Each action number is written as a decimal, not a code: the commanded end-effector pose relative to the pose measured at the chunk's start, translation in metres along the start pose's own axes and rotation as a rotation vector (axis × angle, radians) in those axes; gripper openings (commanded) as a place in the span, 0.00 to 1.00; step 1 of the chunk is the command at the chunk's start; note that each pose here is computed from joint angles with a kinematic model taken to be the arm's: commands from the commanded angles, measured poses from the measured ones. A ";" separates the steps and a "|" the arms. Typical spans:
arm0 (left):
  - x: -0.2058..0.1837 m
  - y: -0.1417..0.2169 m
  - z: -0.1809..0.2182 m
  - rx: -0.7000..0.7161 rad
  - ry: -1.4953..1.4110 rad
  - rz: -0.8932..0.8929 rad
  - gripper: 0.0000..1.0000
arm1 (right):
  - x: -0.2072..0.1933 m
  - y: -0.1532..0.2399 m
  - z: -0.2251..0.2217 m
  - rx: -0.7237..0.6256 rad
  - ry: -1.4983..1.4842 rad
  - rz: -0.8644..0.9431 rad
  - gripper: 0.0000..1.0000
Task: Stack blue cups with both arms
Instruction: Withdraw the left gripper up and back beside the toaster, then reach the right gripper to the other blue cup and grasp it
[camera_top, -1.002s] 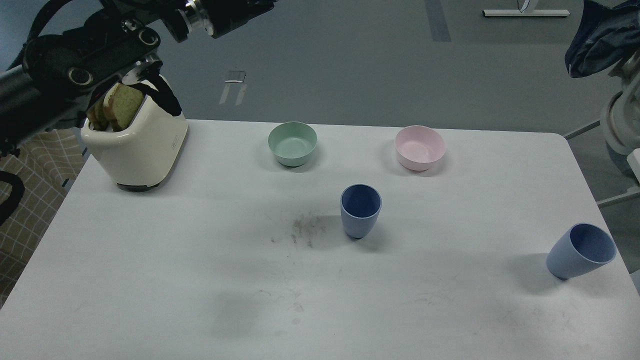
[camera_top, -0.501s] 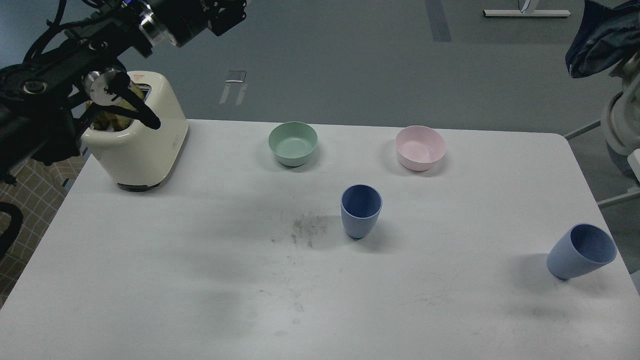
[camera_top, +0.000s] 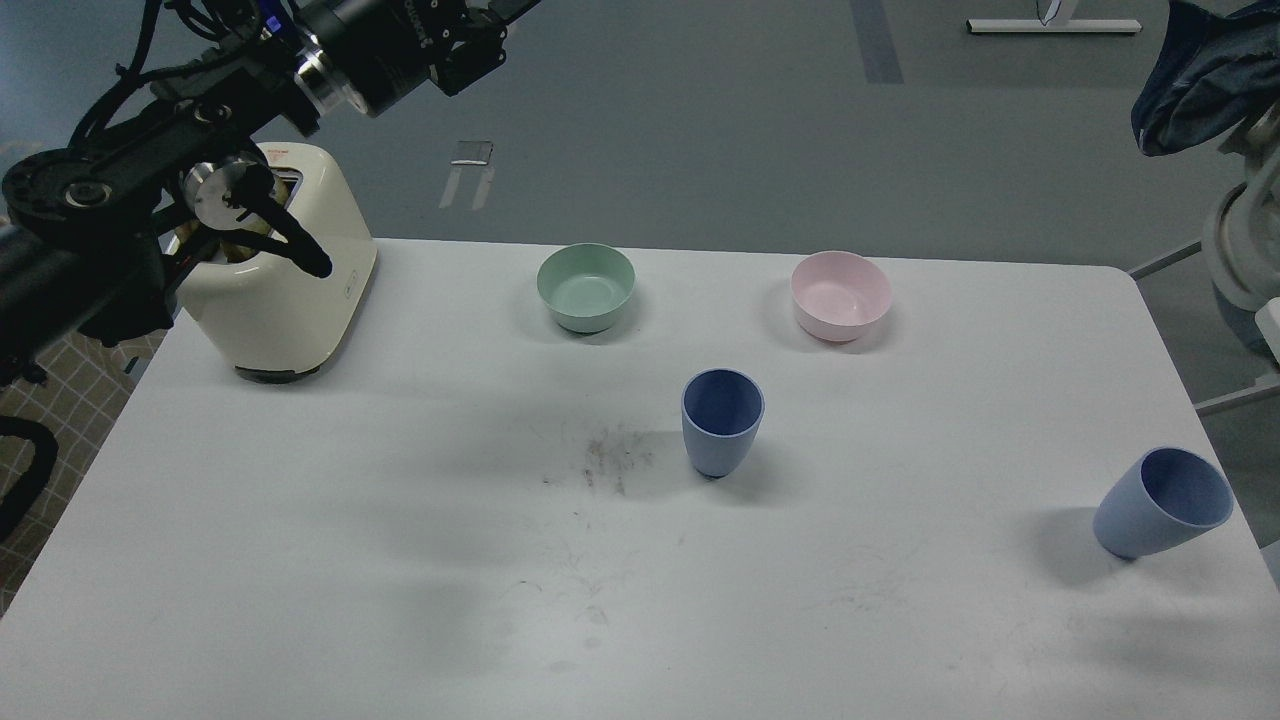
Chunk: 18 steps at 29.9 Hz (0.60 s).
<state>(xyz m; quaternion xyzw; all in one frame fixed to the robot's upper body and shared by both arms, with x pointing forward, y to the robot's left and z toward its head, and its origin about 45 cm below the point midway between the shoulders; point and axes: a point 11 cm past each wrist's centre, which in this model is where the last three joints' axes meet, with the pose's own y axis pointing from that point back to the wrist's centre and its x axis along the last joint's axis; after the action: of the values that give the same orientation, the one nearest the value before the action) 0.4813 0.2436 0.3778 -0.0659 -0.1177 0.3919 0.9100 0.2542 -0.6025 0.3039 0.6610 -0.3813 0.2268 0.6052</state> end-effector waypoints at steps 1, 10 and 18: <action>-0.001 0.001 -0.002 0.003 0.004 -0.001 0.98 | -0.012 0.000 0.008 -0.025 0.060 -0.008 1.00; -0.011 -0.001 -0.006 0.002 0.019 -0.025 0.98 | -0.028 -0.012 -0.026 0.081 0.051 -0.044 1.00; -0.017 -0.002 -0.013 0.007 0.034 -0.034 0.98 | -0.066 -0.034 -0.066 0.206 0.088 -0.163 1.00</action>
<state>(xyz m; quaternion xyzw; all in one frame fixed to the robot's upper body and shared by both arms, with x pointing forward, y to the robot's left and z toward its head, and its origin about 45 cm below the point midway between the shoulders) 0.4753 0.2290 0.3652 -0.0678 -0.1034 0.3753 0.9186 0.2518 -0.5359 0.2560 0.7265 -0.3049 0.2409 0.5667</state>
